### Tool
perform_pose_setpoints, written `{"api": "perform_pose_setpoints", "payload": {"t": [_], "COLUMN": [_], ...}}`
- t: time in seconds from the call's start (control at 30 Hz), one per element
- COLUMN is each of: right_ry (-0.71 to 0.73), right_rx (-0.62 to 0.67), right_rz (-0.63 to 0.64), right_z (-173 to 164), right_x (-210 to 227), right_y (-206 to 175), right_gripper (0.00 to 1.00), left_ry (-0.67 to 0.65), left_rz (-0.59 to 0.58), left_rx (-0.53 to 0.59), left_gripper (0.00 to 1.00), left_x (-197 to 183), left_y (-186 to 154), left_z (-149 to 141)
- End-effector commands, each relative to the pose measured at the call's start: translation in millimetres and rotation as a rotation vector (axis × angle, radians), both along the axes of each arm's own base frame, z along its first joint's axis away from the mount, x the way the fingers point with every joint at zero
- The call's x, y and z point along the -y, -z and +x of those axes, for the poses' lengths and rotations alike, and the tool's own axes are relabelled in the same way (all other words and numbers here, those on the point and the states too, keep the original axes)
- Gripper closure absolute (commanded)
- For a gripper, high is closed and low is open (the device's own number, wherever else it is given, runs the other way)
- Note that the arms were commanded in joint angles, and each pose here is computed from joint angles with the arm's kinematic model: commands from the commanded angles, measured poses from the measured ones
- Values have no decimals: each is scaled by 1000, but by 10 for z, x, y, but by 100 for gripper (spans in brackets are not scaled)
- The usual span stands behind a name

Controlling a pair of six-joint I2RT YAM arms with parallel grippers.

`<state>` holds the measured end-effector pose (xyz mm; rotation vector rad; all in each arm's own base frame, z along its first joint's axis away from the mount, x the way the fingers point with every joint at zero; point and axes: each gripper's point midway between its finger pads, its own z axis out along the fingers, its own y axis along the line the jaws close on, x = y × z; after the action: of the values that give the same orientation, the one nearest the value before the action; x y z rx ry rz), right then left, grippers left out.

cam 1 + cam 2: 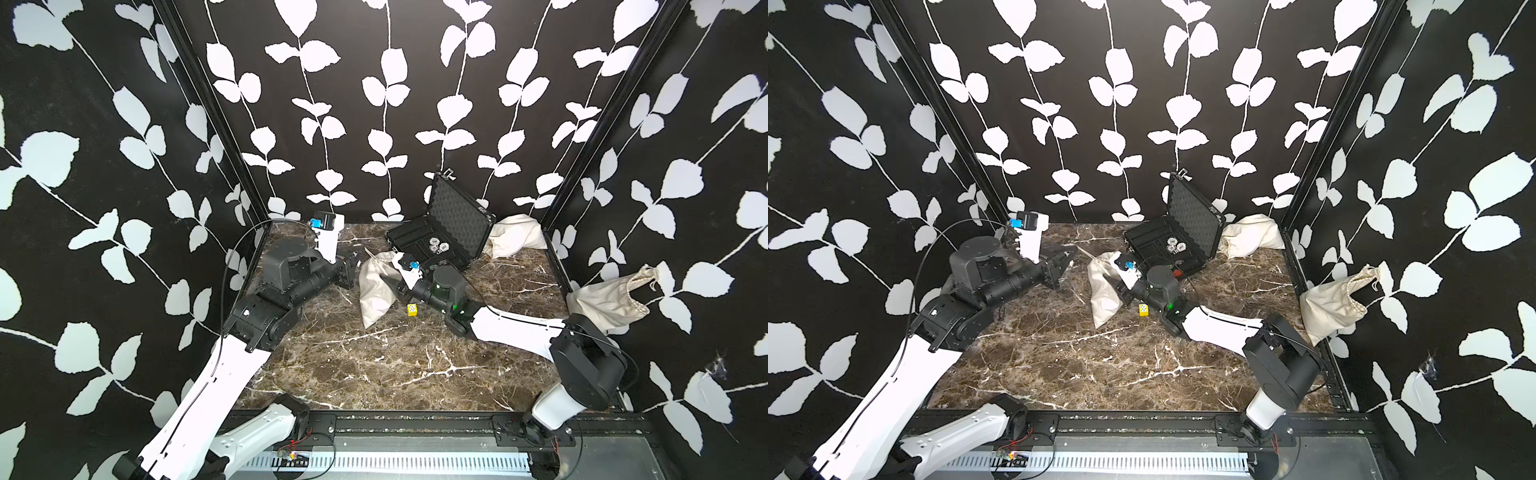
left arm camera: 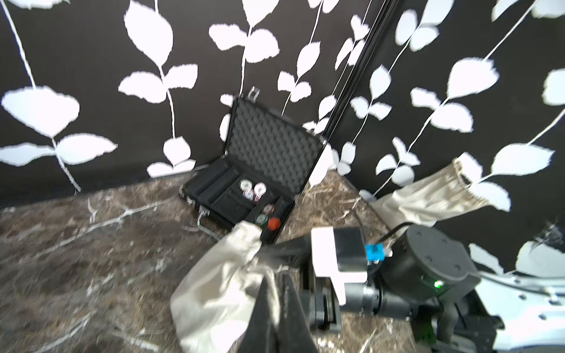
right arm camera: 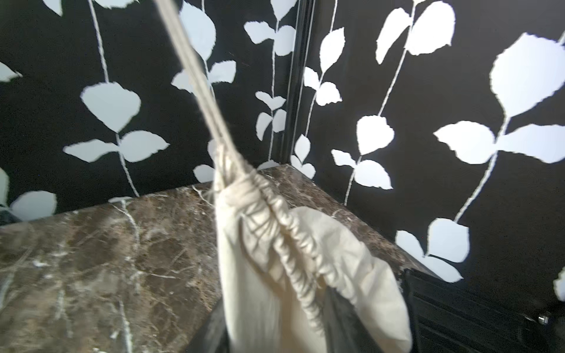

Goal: Close the soil bag
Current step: Frap the soil bag at the center of the board.

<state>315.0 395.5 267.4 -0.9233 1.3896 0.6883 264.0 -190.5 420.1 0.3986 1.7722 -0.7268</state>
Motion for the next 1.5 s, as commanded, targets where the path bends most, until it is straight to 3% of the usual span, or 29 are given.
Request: {"api": "perform_pose_setpoints", "payload": {"t": [0.0,0.13,0.37,0.57,0.63,0.73,0.93,1.1,1.23,1.37,1.47], "right_ry": [-62,-42,-102,-16,34,46,78,-24,-40,-38,-45], "right_rx": [42,51,23,-30,-38,-54,-15,0,6,5,-4], "right_rz": [52,137,168,114,97,64,32,68,112,130,123], "right_z": [-143,-76,-130,25,74,8,-166,-376,-343,-238,-187], "right_x": [-107,-189,-441,-460,-379,-266,39,-95,-226,-366,-461], "right_y": [-452,-861,-1013,-942,-865,-722,-857,-991,-1103,-1215,-1185], "right_gripper": [45,39,34,56,58,53,48,39,32,33,42], "left_ry": [56,64,66,72,57,49,58,70,79,75,62], "left_rz": [-105,-108,-112,-121,-119,-108,-104,-124,-132,-128,-124], "left_rx": [129,117,107,113,125,122,95,98,97,93,95], "left_gripper": [100,100,100,100,100,100,100,100,100,100,100], "left_x": [64,92,106,102,63,52,115,144,153,136,103], "left_y": [-528,-544,-576,-621,-648,-641,-537,-553,-573,-556,-551], "left_z": [-62,-45,-30,-59,-72,-64,10,20,4,-11,-27]}}
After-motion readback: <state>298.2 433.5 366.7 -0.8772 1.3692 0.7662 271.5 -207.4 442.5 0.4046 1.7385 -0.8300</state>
